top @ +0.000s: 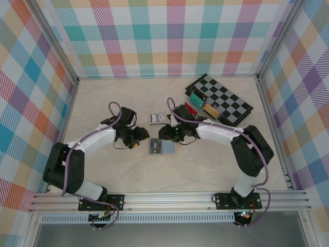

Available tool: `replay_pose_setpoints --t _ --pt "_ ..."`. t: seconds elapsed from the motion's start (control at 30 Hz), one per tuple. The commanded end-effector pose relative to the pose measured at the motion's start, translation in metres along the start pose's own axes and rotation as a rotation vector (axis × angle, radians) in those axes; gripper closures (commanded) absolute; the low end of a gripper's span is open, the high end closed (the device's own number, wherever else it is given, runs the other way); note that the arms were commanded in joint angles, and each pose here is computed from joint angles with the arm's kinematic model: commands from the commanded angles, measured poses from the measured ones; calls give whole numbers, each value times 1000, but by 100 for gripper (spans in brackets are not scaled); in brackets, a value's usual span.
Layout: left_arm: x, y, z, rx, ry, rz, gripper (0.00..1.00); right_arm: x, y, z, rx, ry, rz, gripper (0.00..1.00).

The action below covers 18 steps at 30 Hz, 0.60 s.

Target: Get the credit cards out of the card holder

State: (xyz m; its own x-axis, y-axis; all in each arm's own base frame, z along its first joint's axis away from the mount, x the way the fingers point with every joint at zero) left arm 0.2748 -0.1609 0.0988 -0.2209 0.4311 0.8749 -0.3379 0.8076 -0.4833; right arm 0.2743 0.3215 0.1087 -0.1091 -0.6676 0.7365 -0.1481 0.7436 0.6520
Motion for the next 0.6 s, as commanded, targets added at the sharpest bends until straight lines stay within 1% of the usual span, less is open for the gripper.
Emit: replay_pose_setpoints --t 0.0,0.1,0.27,0.57 --pt "1 0 2 -15 7 30 44 -7 9 -6 -18 18 -33 65" --pt "-6 -5 3 -15 38 70 50 -16 -6 -5 -53 36 35 68" --pt "-16 -12 4 -14 75 123 60 -27 -13 -3 -87 66 58 77" --pt "-36 -14 5 -13 132 132 74 -38 -22 -1 -96 108 91 81"
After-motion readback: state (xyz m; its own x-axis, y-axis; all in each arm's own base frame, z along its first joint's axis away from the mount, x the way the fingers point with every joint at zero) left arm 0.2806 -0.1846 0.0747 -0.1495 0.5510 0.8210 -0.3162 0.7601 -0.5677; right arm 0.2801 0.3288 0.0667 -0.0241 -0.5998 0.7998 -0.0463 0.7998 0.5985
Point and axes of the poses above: each hand's point on the last joint's axis, 136 mm out from that joint toward the fingers, its own x axis back along the fingers, its own y axis along the line the jaws close on, z = x × y, the point moved 3 cm from there along x, back along the fingers, and after that the axes turned 1 degree about x, right-handed, at the moved point
